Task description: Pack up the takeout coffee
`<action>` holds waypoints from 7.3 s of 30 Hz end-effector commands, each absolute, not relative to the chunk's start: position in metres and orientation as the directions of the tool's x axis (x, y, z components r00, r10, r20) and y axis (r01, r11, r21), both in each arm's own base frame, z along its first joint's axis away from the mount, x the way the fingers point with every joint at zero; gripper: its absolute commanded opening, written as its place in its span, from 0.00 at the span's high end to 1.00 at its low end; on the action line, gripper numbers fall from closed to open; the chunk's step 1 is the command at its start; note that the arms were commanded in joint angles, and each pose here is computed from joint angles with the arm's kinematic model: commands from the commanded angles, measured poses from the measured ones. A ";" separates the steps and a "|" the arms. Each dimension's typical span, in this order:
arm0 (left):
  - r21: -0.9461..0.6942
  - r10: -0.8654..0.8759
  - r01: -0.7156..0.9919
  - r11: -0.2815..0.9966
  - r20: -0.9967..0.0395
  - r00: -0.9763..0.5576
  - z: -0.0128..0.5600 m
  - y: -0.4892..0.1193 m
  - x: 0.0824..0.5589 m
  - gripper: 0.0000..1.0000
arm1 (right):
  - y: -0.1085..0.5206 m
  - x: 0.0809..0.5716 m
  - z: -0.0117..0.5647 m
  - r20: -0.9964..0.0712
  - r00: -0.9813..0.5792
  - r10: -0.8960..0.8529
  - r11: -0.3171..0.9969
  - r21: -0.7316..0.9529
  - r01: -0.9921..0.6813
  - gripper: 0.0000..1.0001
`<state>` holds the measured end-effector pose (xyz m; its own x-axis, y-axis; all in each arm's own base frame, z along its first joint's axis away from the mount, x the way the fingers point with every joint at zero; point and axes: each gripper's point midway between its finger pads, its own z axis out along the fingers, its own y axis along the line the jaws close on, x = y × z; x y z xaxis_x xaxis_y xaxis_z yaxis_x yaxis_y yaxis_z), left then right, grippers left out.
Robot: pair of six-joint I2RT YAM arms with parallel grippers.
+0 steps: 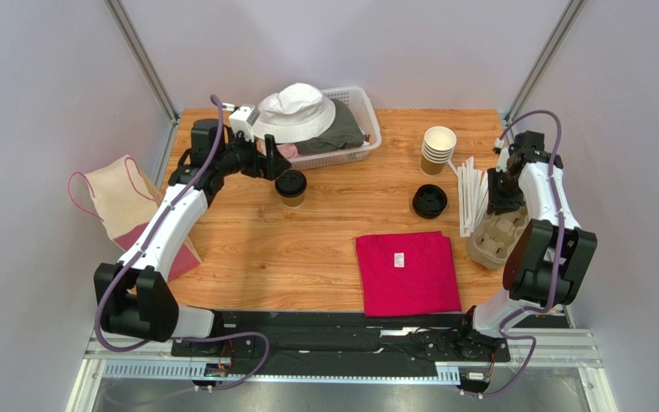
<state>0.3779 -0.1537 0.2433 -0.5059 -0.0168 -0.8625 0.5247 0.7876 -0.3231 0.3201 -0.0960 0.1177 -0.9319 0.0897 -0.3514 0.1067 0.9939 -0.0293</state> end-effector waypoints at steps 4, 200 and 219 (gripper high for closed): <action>-0.332 -0.036 0.538 0.775 -0.873 -0.487 0.249 -0.155 0.384 0.01 | -0.099 0.324 0.113 -0.357 -0.932 0.058 0.995 -0.053 0.082 0.77; -0.340 -0.184 0.468 0.816 -0.920 -0.347 0.367 -0.105 0.358 0.01 | 0.285 0.379 0.172 -0.497 -0.113 -0.861 0.239 -0.198 -0.951 1.00; -0.355 -0.288 0.372 0.858 -0.931 -0.224 0.446 -0.066 0.327 0.01 | 0.423 0.262 0.284 -0.778 0.091 -0.621 0.012 -0.125 -0.992 1.00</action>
